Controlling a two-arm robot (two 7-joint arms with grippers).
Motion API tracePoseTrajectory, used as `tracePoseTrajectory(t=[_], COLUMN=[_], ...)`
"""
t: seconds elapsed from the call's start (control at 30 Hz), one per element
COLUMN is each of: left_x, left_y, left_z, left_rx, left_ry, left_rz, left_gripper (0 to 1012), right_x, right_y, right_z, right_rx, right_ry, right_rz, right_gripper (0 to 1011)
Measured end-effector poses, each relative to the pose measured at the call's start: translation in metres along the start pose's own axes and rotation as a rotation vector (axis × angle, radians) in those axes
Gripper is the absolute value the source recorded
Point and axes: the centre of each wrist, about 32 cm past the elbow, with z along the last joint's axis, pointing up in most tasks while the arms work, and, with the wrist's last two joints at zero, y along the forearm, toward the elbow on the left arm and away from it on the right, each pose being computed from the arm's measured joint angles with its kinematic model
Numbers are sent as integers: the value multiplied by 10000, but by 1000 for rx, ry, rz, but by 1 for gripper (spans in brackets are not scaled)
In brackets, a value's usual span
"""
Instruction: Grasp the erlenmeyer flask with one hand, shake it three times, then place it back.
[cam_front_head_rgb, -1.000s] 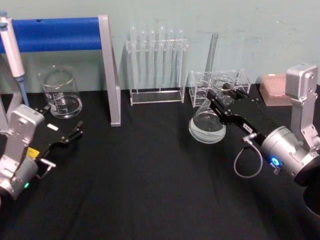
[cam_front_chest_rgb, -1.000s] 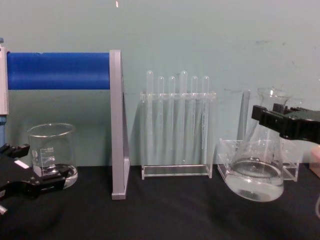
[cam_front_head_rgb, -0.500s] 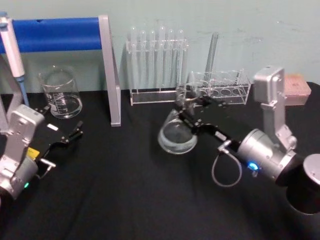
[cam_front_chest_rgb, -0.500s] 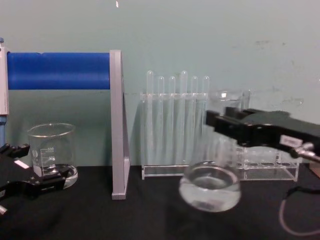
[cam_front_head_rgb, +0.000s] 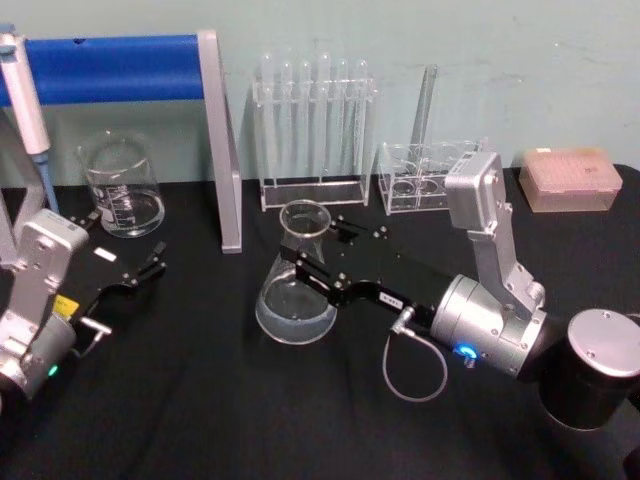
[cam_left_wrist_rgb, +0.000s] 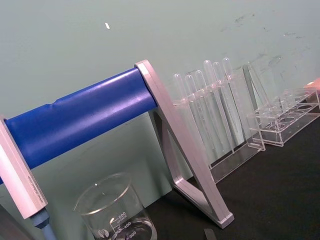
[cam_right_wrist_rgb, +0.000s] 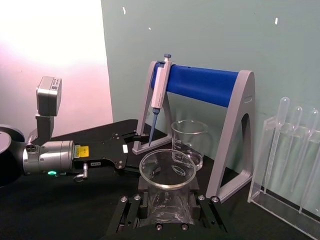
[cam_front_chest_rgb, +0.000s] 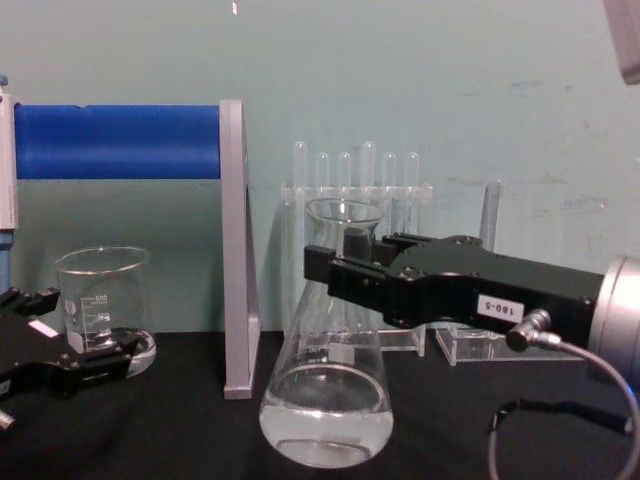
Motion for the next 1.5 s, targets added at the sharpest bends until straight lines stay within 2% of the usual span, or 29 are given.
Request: tracePoseTrajectory(t=[0.13, 0.4, 0.53, 0.63, 0.93, 1.1, 1.23, 1.37, 1.5], left_x=[0, 0, 0, 0, 0, 0, 0, 0, 0], left_y=[0, 0, 0, 0, 0, 0, 0, 0, 0], left_z=[0, 0, 0, 0, 0, 0, 0, 0, 0], left_rx=[0, 0, 0, 0, 0, 0, 0, 0, 0], left_ry=[0, 0, 0, 0, 0, 0, 0, 0, 0], left_rz=[0, 0, 0, 0, 0, 0, 0, 0, 0], left_gripper=[1001, 1001, 1001, 1001, 1001, 1001, 1001, 1001, 1001], right_x=[20, 118, 174, 230, 281, 285, 288, 298, 302], right_y=[-16, -200, -351, -531, -893, -988, -1006, -961, -817], right_z=[0, 11, 14, 19, 52, 53, 54, 56, 49], right_rx=[4, 14, 15, 14, 18, 18, 19, 20, 20], right_ry=[-9, -26, -32, -43, -66, -70, -71, -70, -66], right_rz=[-16, -161, -262, -374, -582, -631, -638, -607, -525], right_gripper=[448, 448, 448, 448, 448, 448, 448, 448, 448])
